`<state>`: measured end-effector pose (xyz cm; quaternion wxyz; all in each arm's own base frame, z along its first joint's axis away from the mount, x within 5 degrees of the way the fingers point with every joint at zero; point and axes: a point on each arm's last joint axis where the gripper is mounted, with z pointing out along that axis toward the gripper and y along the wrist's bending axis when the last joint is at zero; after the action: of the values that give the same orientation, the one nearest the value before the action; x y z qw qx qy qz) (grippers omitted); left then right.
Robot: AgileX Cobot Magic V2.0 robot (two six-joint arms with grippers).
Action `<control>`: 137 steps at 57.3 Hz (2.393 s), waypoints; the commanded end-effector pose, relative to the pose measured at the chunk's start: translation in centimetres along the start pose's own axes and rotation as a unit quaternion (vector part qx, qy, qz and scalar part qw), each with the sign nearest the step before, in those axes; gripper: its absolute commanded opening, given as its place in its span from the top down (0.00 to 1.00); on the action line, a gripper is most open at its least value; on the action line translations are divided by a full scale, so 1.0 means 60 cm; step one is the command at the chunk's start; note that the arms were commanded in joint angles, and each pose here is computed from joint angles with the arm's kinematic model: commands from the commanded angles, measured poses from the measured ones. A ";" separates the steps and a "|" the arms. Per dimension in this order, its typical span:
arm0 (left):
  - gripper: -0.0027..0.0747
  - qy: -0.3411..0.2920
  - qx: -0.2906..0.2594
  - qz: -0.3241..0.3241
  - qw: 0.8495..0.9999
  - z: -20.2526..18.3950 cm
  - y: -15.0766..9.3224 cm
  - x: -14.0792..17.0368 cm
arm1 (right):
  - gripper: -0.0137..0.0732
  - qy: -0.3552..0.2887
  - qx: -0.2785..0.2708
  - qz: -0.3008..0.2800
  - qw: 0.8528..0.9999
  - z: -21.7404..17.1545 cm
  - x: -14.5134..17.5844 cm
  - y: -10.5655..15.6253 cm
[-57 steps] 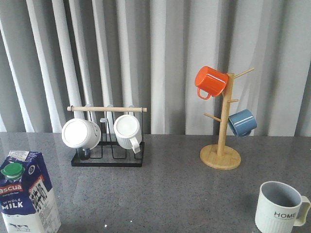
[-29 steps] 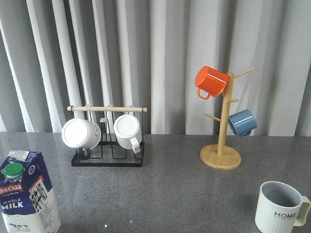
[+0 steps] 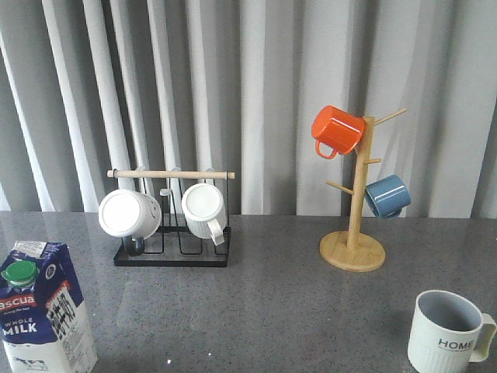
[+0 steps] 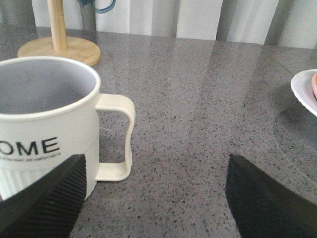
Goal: Place milk next to cup
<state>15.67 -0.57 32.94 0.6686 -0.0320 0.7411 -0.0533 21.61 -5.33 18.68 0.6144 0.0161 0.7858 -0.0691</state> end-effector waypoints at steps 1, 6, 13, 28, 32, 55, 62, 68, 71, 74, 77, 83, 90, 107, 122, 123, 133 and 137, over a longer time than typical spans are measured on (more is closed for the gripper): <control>0.28 -0.054 0.011 -0.007 0.998 -0.004 -0.006 -0.031 | 0.20 -0.073 0.001 0.004 0.997 0.011 -0.026 -0.008; 0.28 -0.054 0.011 -0.007 0.998 -0.004 -0.006 -0.031 | 0.20 -0.065 -0.002 0.004 0.998 0.024 -0.021 -0.009; 0.28 -0.054 0.011 -0.007 0.998 -0.004 -0.006 -0.031 | 0.20 -0.058 -0.007 0.000 0.998 0.040 -0.016 -0.010; 0.28 -0.054 0.011 -0.007 0.998 -0.004 -0.006 -0.031 | 0.20 -0.064 -0.015 -0.004 0.998 0.066 -0.010 -0.012; 0.28 -0.054 0.011 -0.007 0.998 -0.004 -0.006 -0.031 | 0.20 -0.061 -0.016 -0.003 0.998 0.073 -0.008 -0.013; 0.28 -0.054 0.011 -0.007 0.998 -0.004 -0.006 -0.031 | 0.24 -0.060 -0.026 0.003 0.998 0.117 -0.001 -0.018; 0.28 -0.054 0.011 -0.007 0.998 -0.004 -0.006 -0.031 | 0.40 -0.058 -0.034 0.025 0.997 0.130 0.001 -0.018; 0.28 -0.054 0.011 -0.007 0.998 -0.004 -0.006 -0.031 | 0.65 -0.055 -0.047 0.034 0.997 0.130 0.002 -0.014; 0.28 -0.054 0.011 -0.007 0.998 -0.004 -0.006 -0.031 | 0.79 -0.054 -0.056 0.027 0.997 0.130 0.003 -0.011; 0.28 -0.054 0.011 -0.007 0.998 -0.004 -0.006 -0.031 | 0.86 -0.056 -0.068 0.020 0.996 0.130 0.002 -0.007; 0.28 -0.054 0.011 -0.007 0.998 -0.004 -0.006 -0.031 | 0.86 -0.062 -0.080 0.015 0.995 0.129 0.000 -0.003; 0.28 -0.054 0.011 -0.007 0.998 -0.004 -0.006 -0.031 | 0.85 -0.084 -0.108 0.029 0.990 0.126 -0.007 0.005; 0.28 -0.054 0.011 -0.007 0.998 -0.004 -0.006 -0.031 | 0.85 -0.103 -0.133 0.084 0.982 0.121 -0.026 0.026; 0.28 -0.054 0.011 -0.007 0.998 -0.004 -0.006 -0.031 | 0.85 -0.099 -0.123 0.080 0.984 0.098 -0.075 0.132; 0.28 -0.054 0.011 -0.007 0.998 -0.004 -0.006 -0.031 | 0.85 -0.070 -0.124 0.025 0.990 0.087 -0.101 0.252; 0.28 -0.054 0.011 -0.007 0.998 -0.004 -0.006 -0.031 | 0.85 -0.068 -0.117 0.025 0.990 0.088 -0.102 0.256; 0.28 -0.054 0.011 -0.007 0.998 -0.004 -0.006 -0.031 | 0.85 -0.040 -0.090 0.023 0.995 0.089 -0.082 0.300; 0.28 -0.054 0.011 -0.007 0.998 -0.004 -0.006 -0.031 | 0.85 -0.048 -0.082 0.015 0.995 0.091 -0.073 0.308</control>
<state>15.67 -0.57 32.93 0.6682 -0.0320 0.7413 -0.0533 29.54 12.18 18.26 0.5980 -0.0428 0.8000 0.0238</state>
